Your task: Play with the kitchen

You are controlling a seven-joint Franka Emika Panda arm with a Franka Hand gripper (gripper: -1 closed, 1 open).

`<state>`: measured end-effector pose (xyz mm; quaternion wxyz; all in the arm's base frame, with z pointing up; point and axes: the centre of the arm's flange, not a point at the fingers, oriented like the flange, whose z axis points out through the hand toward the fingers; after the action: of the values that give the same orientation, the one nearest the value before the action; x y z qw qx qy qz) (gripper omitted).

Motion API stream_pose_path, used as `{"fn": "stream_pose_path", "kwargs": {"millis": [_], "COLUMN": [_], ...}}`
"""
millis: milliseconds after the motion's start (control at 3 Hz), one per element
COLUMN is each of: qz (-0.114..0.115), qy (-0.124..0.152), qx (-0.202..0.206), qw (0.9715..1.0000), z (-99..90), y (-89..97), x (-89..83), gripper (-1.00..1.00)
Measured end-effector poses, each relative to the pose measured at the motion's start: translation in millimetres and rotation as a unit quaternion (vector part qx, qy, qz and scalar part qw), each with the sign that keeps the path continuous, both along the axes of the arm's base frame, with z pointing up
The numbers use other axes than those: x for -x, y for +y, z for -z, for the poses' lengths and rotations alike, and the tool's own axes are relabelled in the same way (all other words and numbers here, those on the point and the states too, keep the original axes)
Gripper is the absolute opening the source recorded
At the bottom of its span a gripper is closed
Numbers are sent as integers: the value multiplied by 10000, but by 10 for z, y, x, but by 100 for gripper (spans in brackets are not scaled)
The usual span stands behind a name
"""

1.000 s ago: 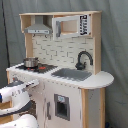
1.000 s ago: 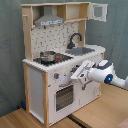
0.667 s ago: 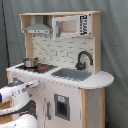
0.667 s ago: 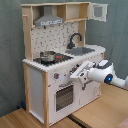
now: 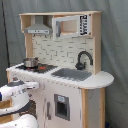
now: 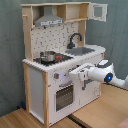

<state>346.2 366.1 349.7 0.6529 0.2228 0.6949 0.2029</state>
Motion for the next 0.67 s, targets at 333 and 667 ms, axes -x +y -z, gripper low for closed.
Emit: {"fn": "stream_pose_path", "kwargs": {"millis": [333, 667], "qz": [1, -2], "qy": [31, 50], "qx": [-653, -1194], "qw": [9979, 9928], "z": [-4, -1], "y": [9, 19], "x": [6, 15], "gripper": [100, 100]}}
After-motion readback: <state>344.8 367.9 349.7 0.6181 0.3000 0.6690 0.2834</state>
